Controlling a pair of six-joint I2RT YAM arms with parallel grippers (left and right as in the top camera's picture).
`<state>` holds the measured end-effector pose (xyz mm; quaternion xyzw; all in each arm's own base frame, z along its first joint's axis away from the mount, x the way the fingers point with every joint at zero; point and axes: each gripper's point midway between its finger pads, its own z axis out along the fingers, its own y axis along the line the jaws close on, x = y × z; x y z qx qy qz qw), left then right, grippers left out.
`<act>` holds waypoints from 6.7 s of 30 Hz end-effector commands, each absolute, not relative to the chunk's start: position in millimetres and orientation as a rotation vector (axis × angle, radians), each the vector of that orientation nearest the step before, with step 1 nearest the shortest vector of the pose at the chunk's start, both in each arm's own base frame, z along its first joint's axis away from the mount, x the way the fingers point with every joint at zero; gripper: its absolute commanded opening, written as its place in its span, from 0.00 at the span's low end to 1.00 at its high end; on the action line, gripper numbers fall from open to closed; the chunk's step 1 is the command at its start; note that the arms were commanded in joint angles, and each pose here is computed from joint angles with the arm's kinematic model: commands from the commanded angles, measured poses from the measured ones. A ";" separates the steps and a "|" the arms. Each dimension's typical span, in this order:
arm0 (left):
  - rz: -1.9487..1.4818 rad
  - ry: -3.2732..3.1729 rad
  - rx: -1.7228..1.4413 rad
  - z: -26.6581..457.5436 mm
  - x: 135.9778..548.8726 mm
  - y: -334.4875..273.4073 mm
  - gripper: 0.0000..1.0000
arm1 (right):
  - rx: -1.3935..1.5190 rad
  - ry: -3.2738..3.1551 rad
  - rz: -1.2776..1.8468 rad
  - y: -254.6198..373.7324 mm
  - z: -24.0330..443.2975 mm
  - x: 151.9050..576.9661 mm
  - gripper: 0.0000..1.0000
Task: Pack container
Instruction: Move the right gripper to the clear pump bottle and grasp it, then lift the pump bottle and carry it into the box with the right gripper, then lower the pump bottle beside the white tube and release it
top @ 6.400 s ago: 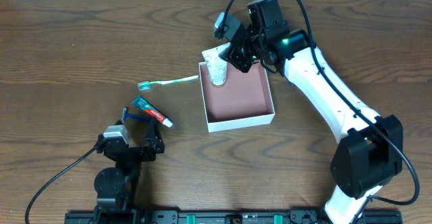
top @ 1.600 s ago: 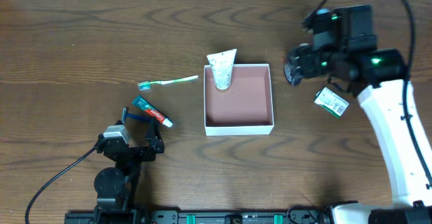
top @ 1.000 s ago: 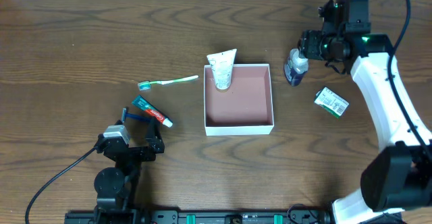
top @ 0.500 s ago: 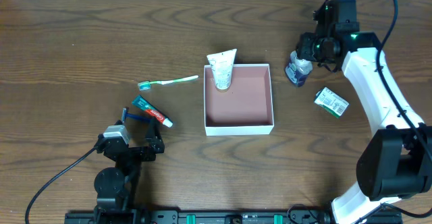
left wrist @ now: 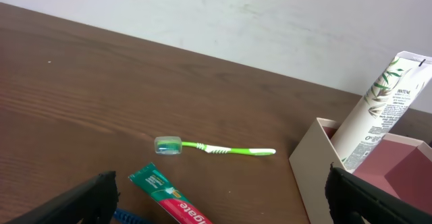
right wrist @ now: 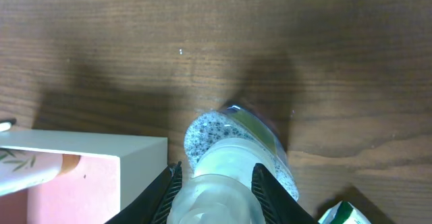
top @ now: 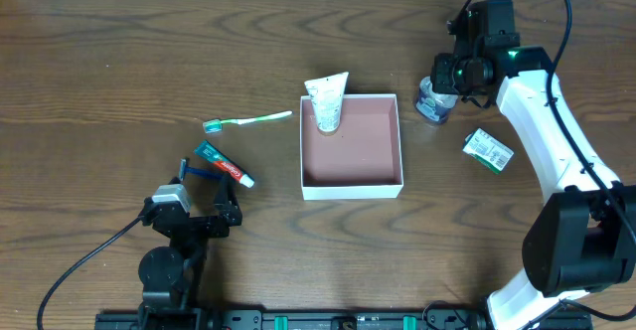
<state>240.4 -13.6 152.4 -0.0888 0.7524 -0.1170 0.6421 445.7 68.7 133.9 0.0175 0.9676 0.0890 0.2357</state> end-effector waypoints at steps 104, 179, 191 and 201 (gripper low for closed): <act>-0.257 1.750 -0.188 136.7 240.7 -14.4 0.98 | -0.703 2.121 0.420 254.3 184.5 452.3 0.13; -0.257 1.750 -0.188 136.7 240.7 -14.4 0.98 | -0.303 2.188 0.340 185.3 238.4 401.1 0.54; -0.257 1.750 -0.188 136.7 240.7 -14.4 0.98 | -0.571 2.445 0.403 207.1 186.5 318.9 0.08; -0.257 1.750 -0.188 136.7 240.7 -14.4 0.98 | -0.764 2.484 0.275 219.3 116.5 295.3 0.01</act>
